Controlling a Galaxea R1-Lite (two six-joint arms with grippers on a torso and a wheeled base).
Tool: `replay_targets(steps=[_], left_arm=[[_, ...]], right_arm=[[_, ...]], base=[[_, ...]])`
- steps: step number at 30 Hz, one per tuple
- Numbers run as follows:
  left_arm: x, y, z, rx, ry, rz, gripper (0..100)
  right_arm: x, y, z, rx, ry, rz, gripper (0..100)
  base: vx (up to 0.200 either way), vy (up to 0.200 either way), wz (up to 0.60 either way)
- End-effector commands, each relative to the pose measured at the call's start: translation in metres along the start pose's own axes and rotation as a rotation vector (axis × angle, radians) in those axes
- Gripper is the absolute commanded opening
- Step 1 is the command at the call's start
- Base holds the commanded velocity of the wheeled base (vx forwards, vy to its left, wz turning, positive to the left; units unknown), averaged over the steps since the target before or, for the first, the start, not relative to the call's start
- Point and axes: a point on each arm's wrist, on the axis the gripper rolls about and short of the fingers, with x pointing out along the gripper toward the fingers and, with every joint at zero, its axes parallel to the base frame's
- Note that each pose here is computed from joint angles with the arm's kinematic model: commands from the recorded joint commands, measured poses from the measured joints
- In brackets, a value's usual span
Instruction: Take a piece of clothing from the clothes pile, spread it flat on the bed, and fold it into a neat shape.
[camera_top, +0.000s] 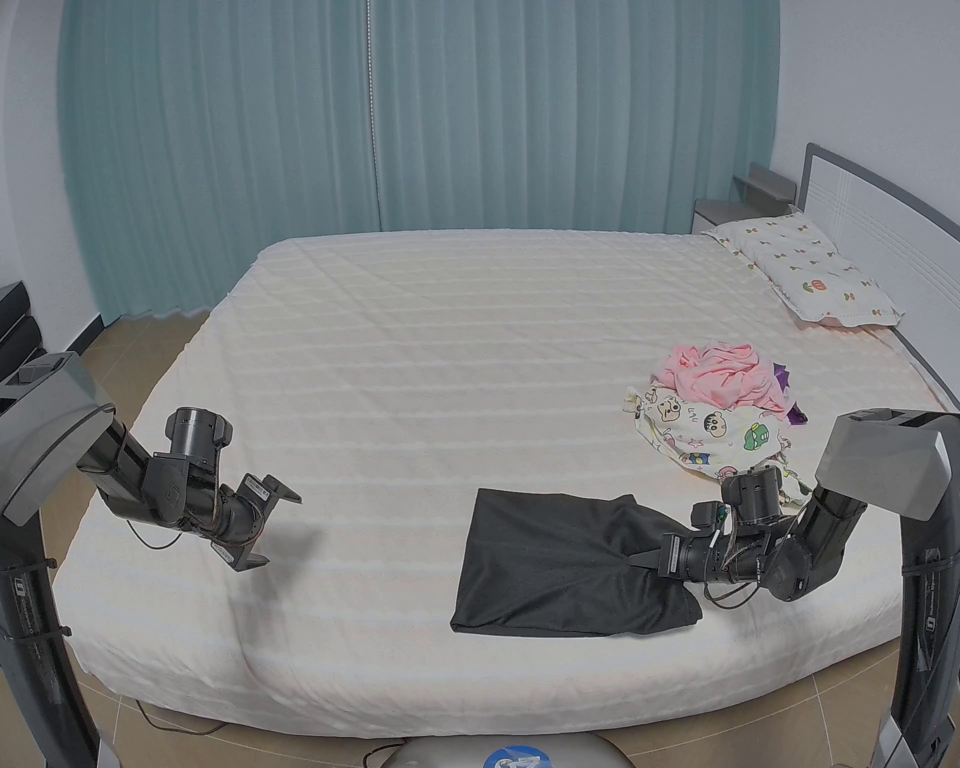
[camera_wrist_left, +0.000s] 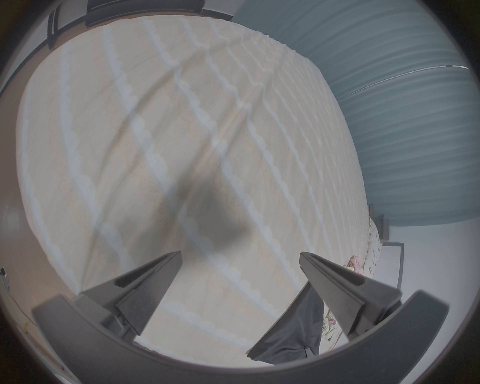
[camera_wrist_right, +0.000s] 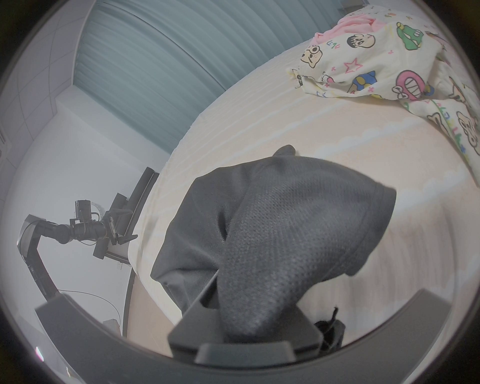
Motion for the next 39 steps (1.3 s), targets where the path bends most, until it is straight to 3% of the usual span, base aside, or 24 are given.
replay_targets(steps=[1, 16, 39], left_arm=[[0.0, -0.001, 0.0, 0.0, -0.001, -0.003, 100], [0.001, -0.002, -0.001, 0.005, -0.003, 0.0, 100], [0.001, -0.001, -0.002, 0.004, -0.001, 0.004, 100]], right_arm=[[-0.004, 0.0, 0.003, 0.001, -0.012, -0.002, 0], [-0.007, -0.008, 0.015, -0.048, -0.044, -0.005, 0], [-0.018, -0.016, 0.02, -0.045, -0.062, -0.015, 0]], base=[[0.0, 0.0, 0.0], [0.0, -0.173, 0.0], [0.0, -0.2, 0.0]])
